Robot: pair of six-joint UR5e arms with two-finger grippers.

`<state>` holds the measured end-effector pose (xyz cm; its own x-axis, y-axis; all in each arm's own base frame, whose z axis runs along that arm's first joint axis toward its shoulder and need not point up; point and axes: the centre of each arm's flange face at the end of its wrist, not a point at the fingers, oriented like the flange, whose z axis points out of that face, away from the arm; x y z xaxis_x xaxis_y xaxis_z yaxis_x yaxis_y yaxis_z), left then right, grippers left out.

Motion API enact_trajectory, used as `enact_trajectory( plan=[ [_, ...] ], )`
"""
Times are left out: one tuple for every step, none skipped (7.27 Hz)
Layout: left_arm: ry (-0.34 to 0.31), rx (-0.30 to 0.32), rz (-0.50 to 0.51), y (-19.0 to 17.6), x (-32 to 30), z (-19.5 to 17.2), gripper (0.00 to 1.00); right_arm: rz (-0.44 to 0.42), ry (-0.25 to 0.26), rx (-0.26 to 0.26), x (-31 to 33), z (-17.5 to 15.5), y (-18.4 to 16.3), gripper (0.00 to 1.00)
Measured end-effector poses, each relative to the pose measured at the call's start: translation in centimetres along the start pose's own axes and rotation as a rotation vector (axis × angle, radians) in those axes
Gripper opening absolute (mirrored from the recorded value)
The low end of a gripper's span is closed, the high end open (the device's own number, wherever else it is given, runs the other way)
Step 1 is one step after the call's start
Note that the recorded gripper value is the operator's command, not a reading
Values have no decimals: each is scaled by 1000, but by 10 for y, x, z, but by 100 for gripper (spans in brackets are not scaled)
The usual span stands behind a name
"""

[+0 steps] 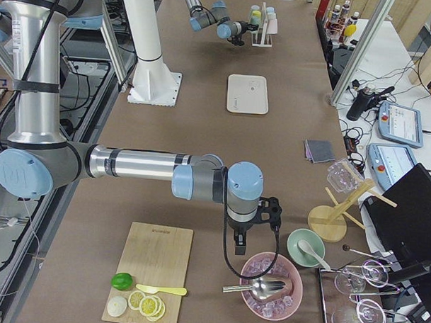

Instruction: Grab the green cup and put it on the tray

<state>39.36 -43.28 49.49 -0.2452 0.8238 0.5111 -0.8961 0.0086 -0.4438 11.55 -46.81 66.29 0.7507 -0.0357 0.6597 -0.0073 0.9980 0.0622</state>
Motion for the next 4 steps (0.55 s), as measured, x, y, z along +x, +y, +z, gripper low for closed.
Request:
enact_trajectory(
  plan=[
    [1,-1,-4,2,-1,1,11,-4,-15,8,-3,-3,-1,100],
    [1,-1,-10,5,-3,2,11,-9,-30,12,-6,-3,0,100],
    [-1,0,-16,8,-5,1,11,-26,-39,20,-7,0,-1,100],
    [-3,2,-20,10,-6,0,11,-65,-34,41,-11,4,-4,100]
  ],
)
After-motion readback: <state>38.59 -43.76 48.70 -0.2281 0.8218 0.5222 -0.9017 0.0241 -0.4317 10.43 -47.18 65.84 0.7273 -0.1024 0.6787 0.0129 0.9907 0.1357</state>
